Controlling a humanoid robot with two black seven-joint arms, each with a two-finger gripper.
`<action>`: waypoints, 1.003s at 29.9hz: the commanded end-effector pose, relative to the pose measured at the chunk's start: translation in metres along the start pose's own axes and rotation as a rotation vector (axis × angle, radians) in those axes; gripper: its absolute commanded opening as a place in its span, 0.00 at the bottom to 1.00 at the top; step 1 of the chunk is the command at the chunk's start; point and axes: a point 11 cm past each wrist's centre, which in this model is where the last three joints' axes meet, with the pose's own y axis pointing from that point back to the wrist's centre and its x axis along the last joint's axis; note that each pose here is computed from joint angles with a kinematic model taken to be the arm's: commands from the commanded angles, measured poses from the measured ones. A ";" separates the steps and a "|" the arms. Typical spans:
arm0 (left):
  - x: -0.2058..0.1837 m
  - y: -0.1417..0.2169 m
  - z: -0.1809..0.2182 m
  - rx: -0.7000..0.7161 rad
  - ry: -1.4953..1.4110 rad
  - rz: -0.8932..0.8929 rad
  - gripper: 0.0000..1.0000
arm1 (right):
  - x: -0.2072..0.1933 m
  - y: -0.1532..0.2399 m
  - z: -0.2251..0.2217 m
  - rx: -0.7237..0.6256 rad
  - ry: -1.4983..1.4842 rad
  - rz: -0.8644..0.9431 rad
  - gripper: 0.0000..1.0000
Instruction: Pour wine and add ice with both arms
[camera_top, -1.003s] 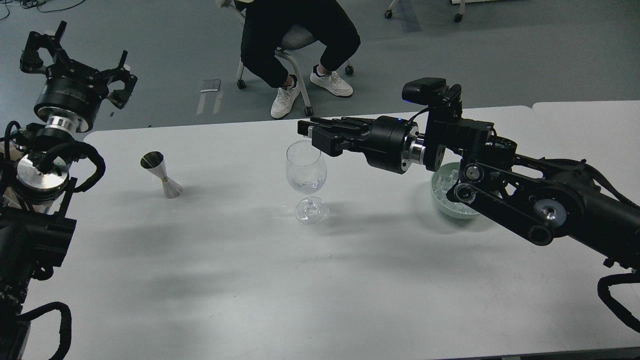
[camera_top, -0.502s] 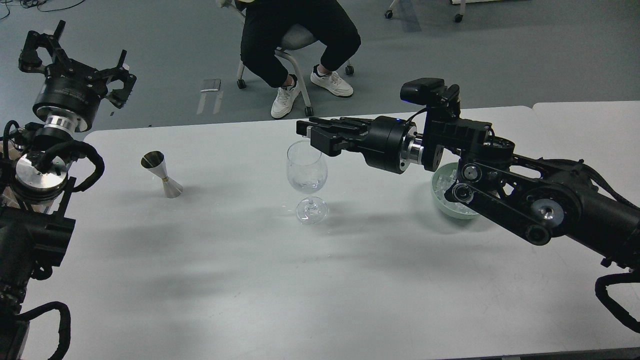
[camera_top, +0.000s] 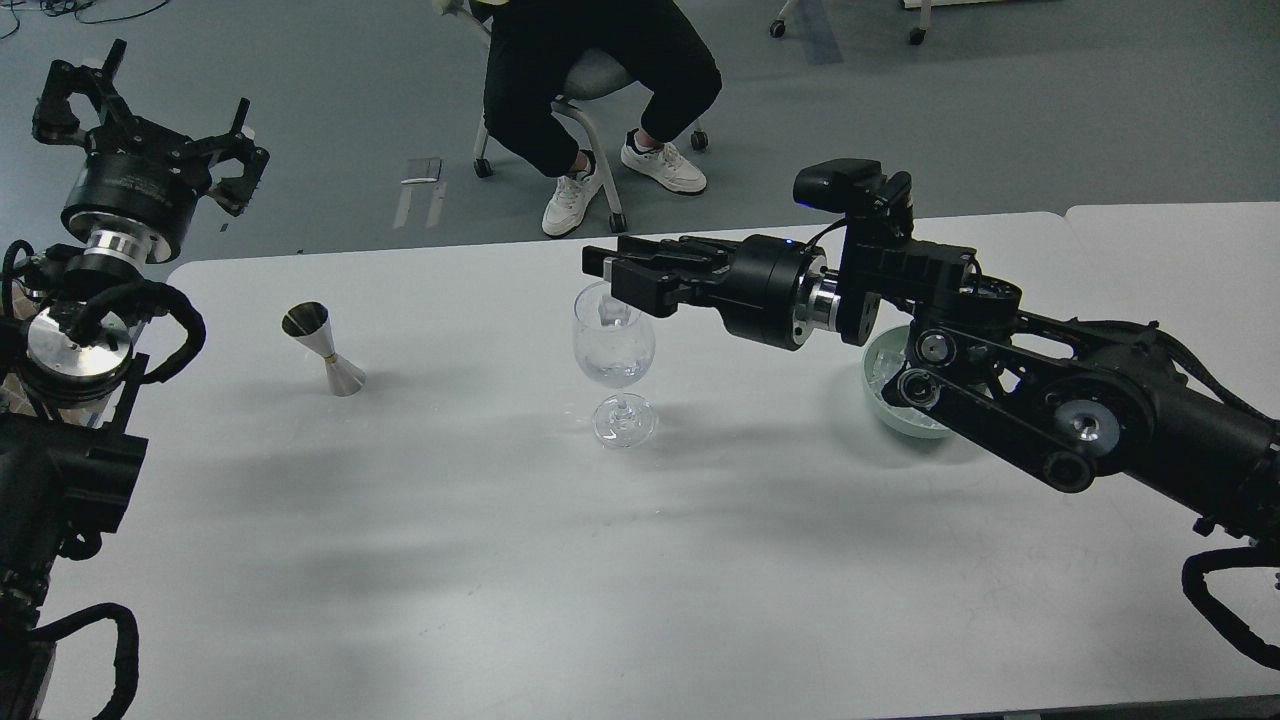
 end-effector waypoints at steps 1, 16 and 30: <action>0.000 0.000 0.000 0.000 0.000 -0.001 0.98 | 0.000 0.000 -0.001 0.002 -0.001 0.000 0.51; -0.001 0.000 -0.003 0.008 -0.005 -0.004 0.98 | 0.058 -0.005 -0.020 0.073 -0.103 0.230 1.00; -0.006 -0.010 -0.006 0.042 -0.013 -0.018 0.96 | 0.151 0.036 0.000 0.222 -0.658 0.683 1.00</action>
